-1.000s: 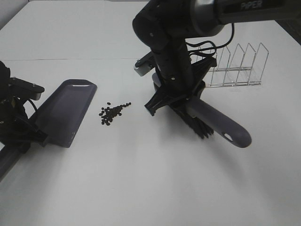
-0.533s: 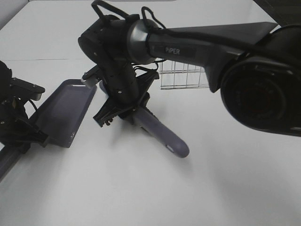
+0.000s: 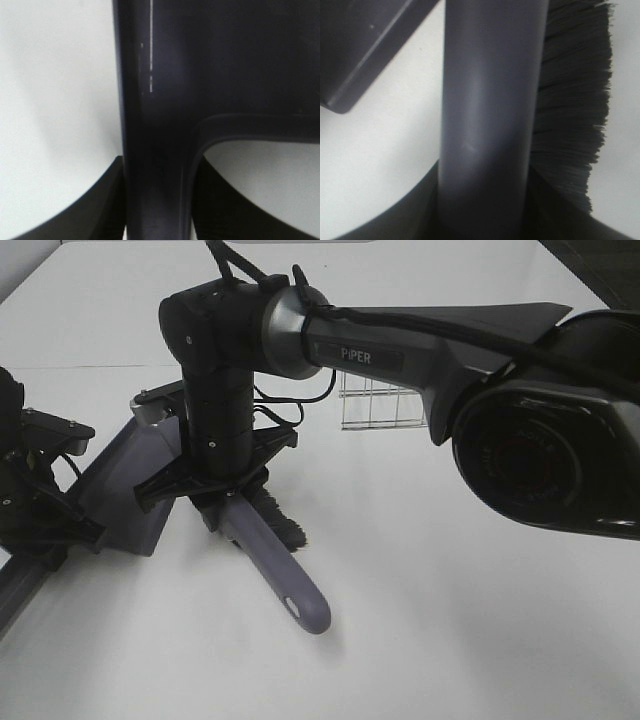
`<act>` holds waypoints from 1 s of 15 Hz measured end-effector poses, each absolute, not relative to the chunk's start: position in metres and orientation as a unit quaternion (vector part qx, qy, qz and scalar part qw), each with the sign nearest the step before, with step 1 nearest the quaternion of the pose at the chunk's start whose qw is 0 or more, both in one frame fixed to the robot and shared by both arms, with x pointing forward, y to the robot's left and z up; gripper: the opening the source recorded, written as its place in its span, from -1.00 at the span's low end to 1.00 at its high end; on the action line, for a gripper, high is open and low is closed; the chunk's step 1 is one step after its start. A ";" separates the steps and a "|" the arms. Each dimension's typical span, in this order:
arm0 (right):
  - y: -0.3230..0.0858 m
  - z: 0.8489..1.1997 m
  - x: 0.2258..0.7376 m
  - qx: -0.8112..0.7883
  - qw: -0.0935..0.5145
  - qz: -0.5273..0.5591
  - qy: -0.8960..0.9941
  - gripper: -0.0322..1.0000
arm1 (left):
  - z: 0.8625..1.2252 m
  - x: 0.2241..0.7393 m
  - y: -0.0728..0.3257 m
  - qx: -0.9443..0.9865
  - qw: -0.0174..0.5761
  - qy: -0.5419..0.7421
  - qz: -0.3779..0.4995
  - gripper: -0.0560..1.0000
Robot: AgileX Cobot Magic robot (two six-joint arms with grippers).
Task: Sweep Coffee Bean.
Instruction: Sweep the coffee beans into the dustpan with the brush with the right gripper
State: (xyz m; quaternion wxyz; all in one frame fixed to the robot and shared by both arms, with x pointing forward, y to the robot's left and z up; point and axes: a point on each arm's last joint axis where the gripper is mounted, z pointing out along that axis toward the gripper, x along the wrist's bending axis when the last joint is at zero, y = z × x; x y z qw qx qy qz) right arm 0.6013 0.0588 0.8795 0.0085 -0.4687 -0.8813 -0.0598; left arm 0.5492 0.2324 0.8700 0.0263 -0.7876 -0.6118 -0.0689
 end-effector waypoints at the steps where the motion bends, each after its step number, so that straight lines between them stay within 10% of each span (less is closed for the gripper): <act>1: 0.062 0.880 0.601 -0.471 0.017 -0.075 -0.879 -0.40 | 0.870 0.548 0.232 -0.787 0.025 -0.614 -0.062 -0.26; 15: 0.086 0.901 0.610 -0.462 0.055 -0.204 -0.862 -0.40 | 0.869 0.546 0.228 -0.776 0.017 -0.629 -0.041 -0.26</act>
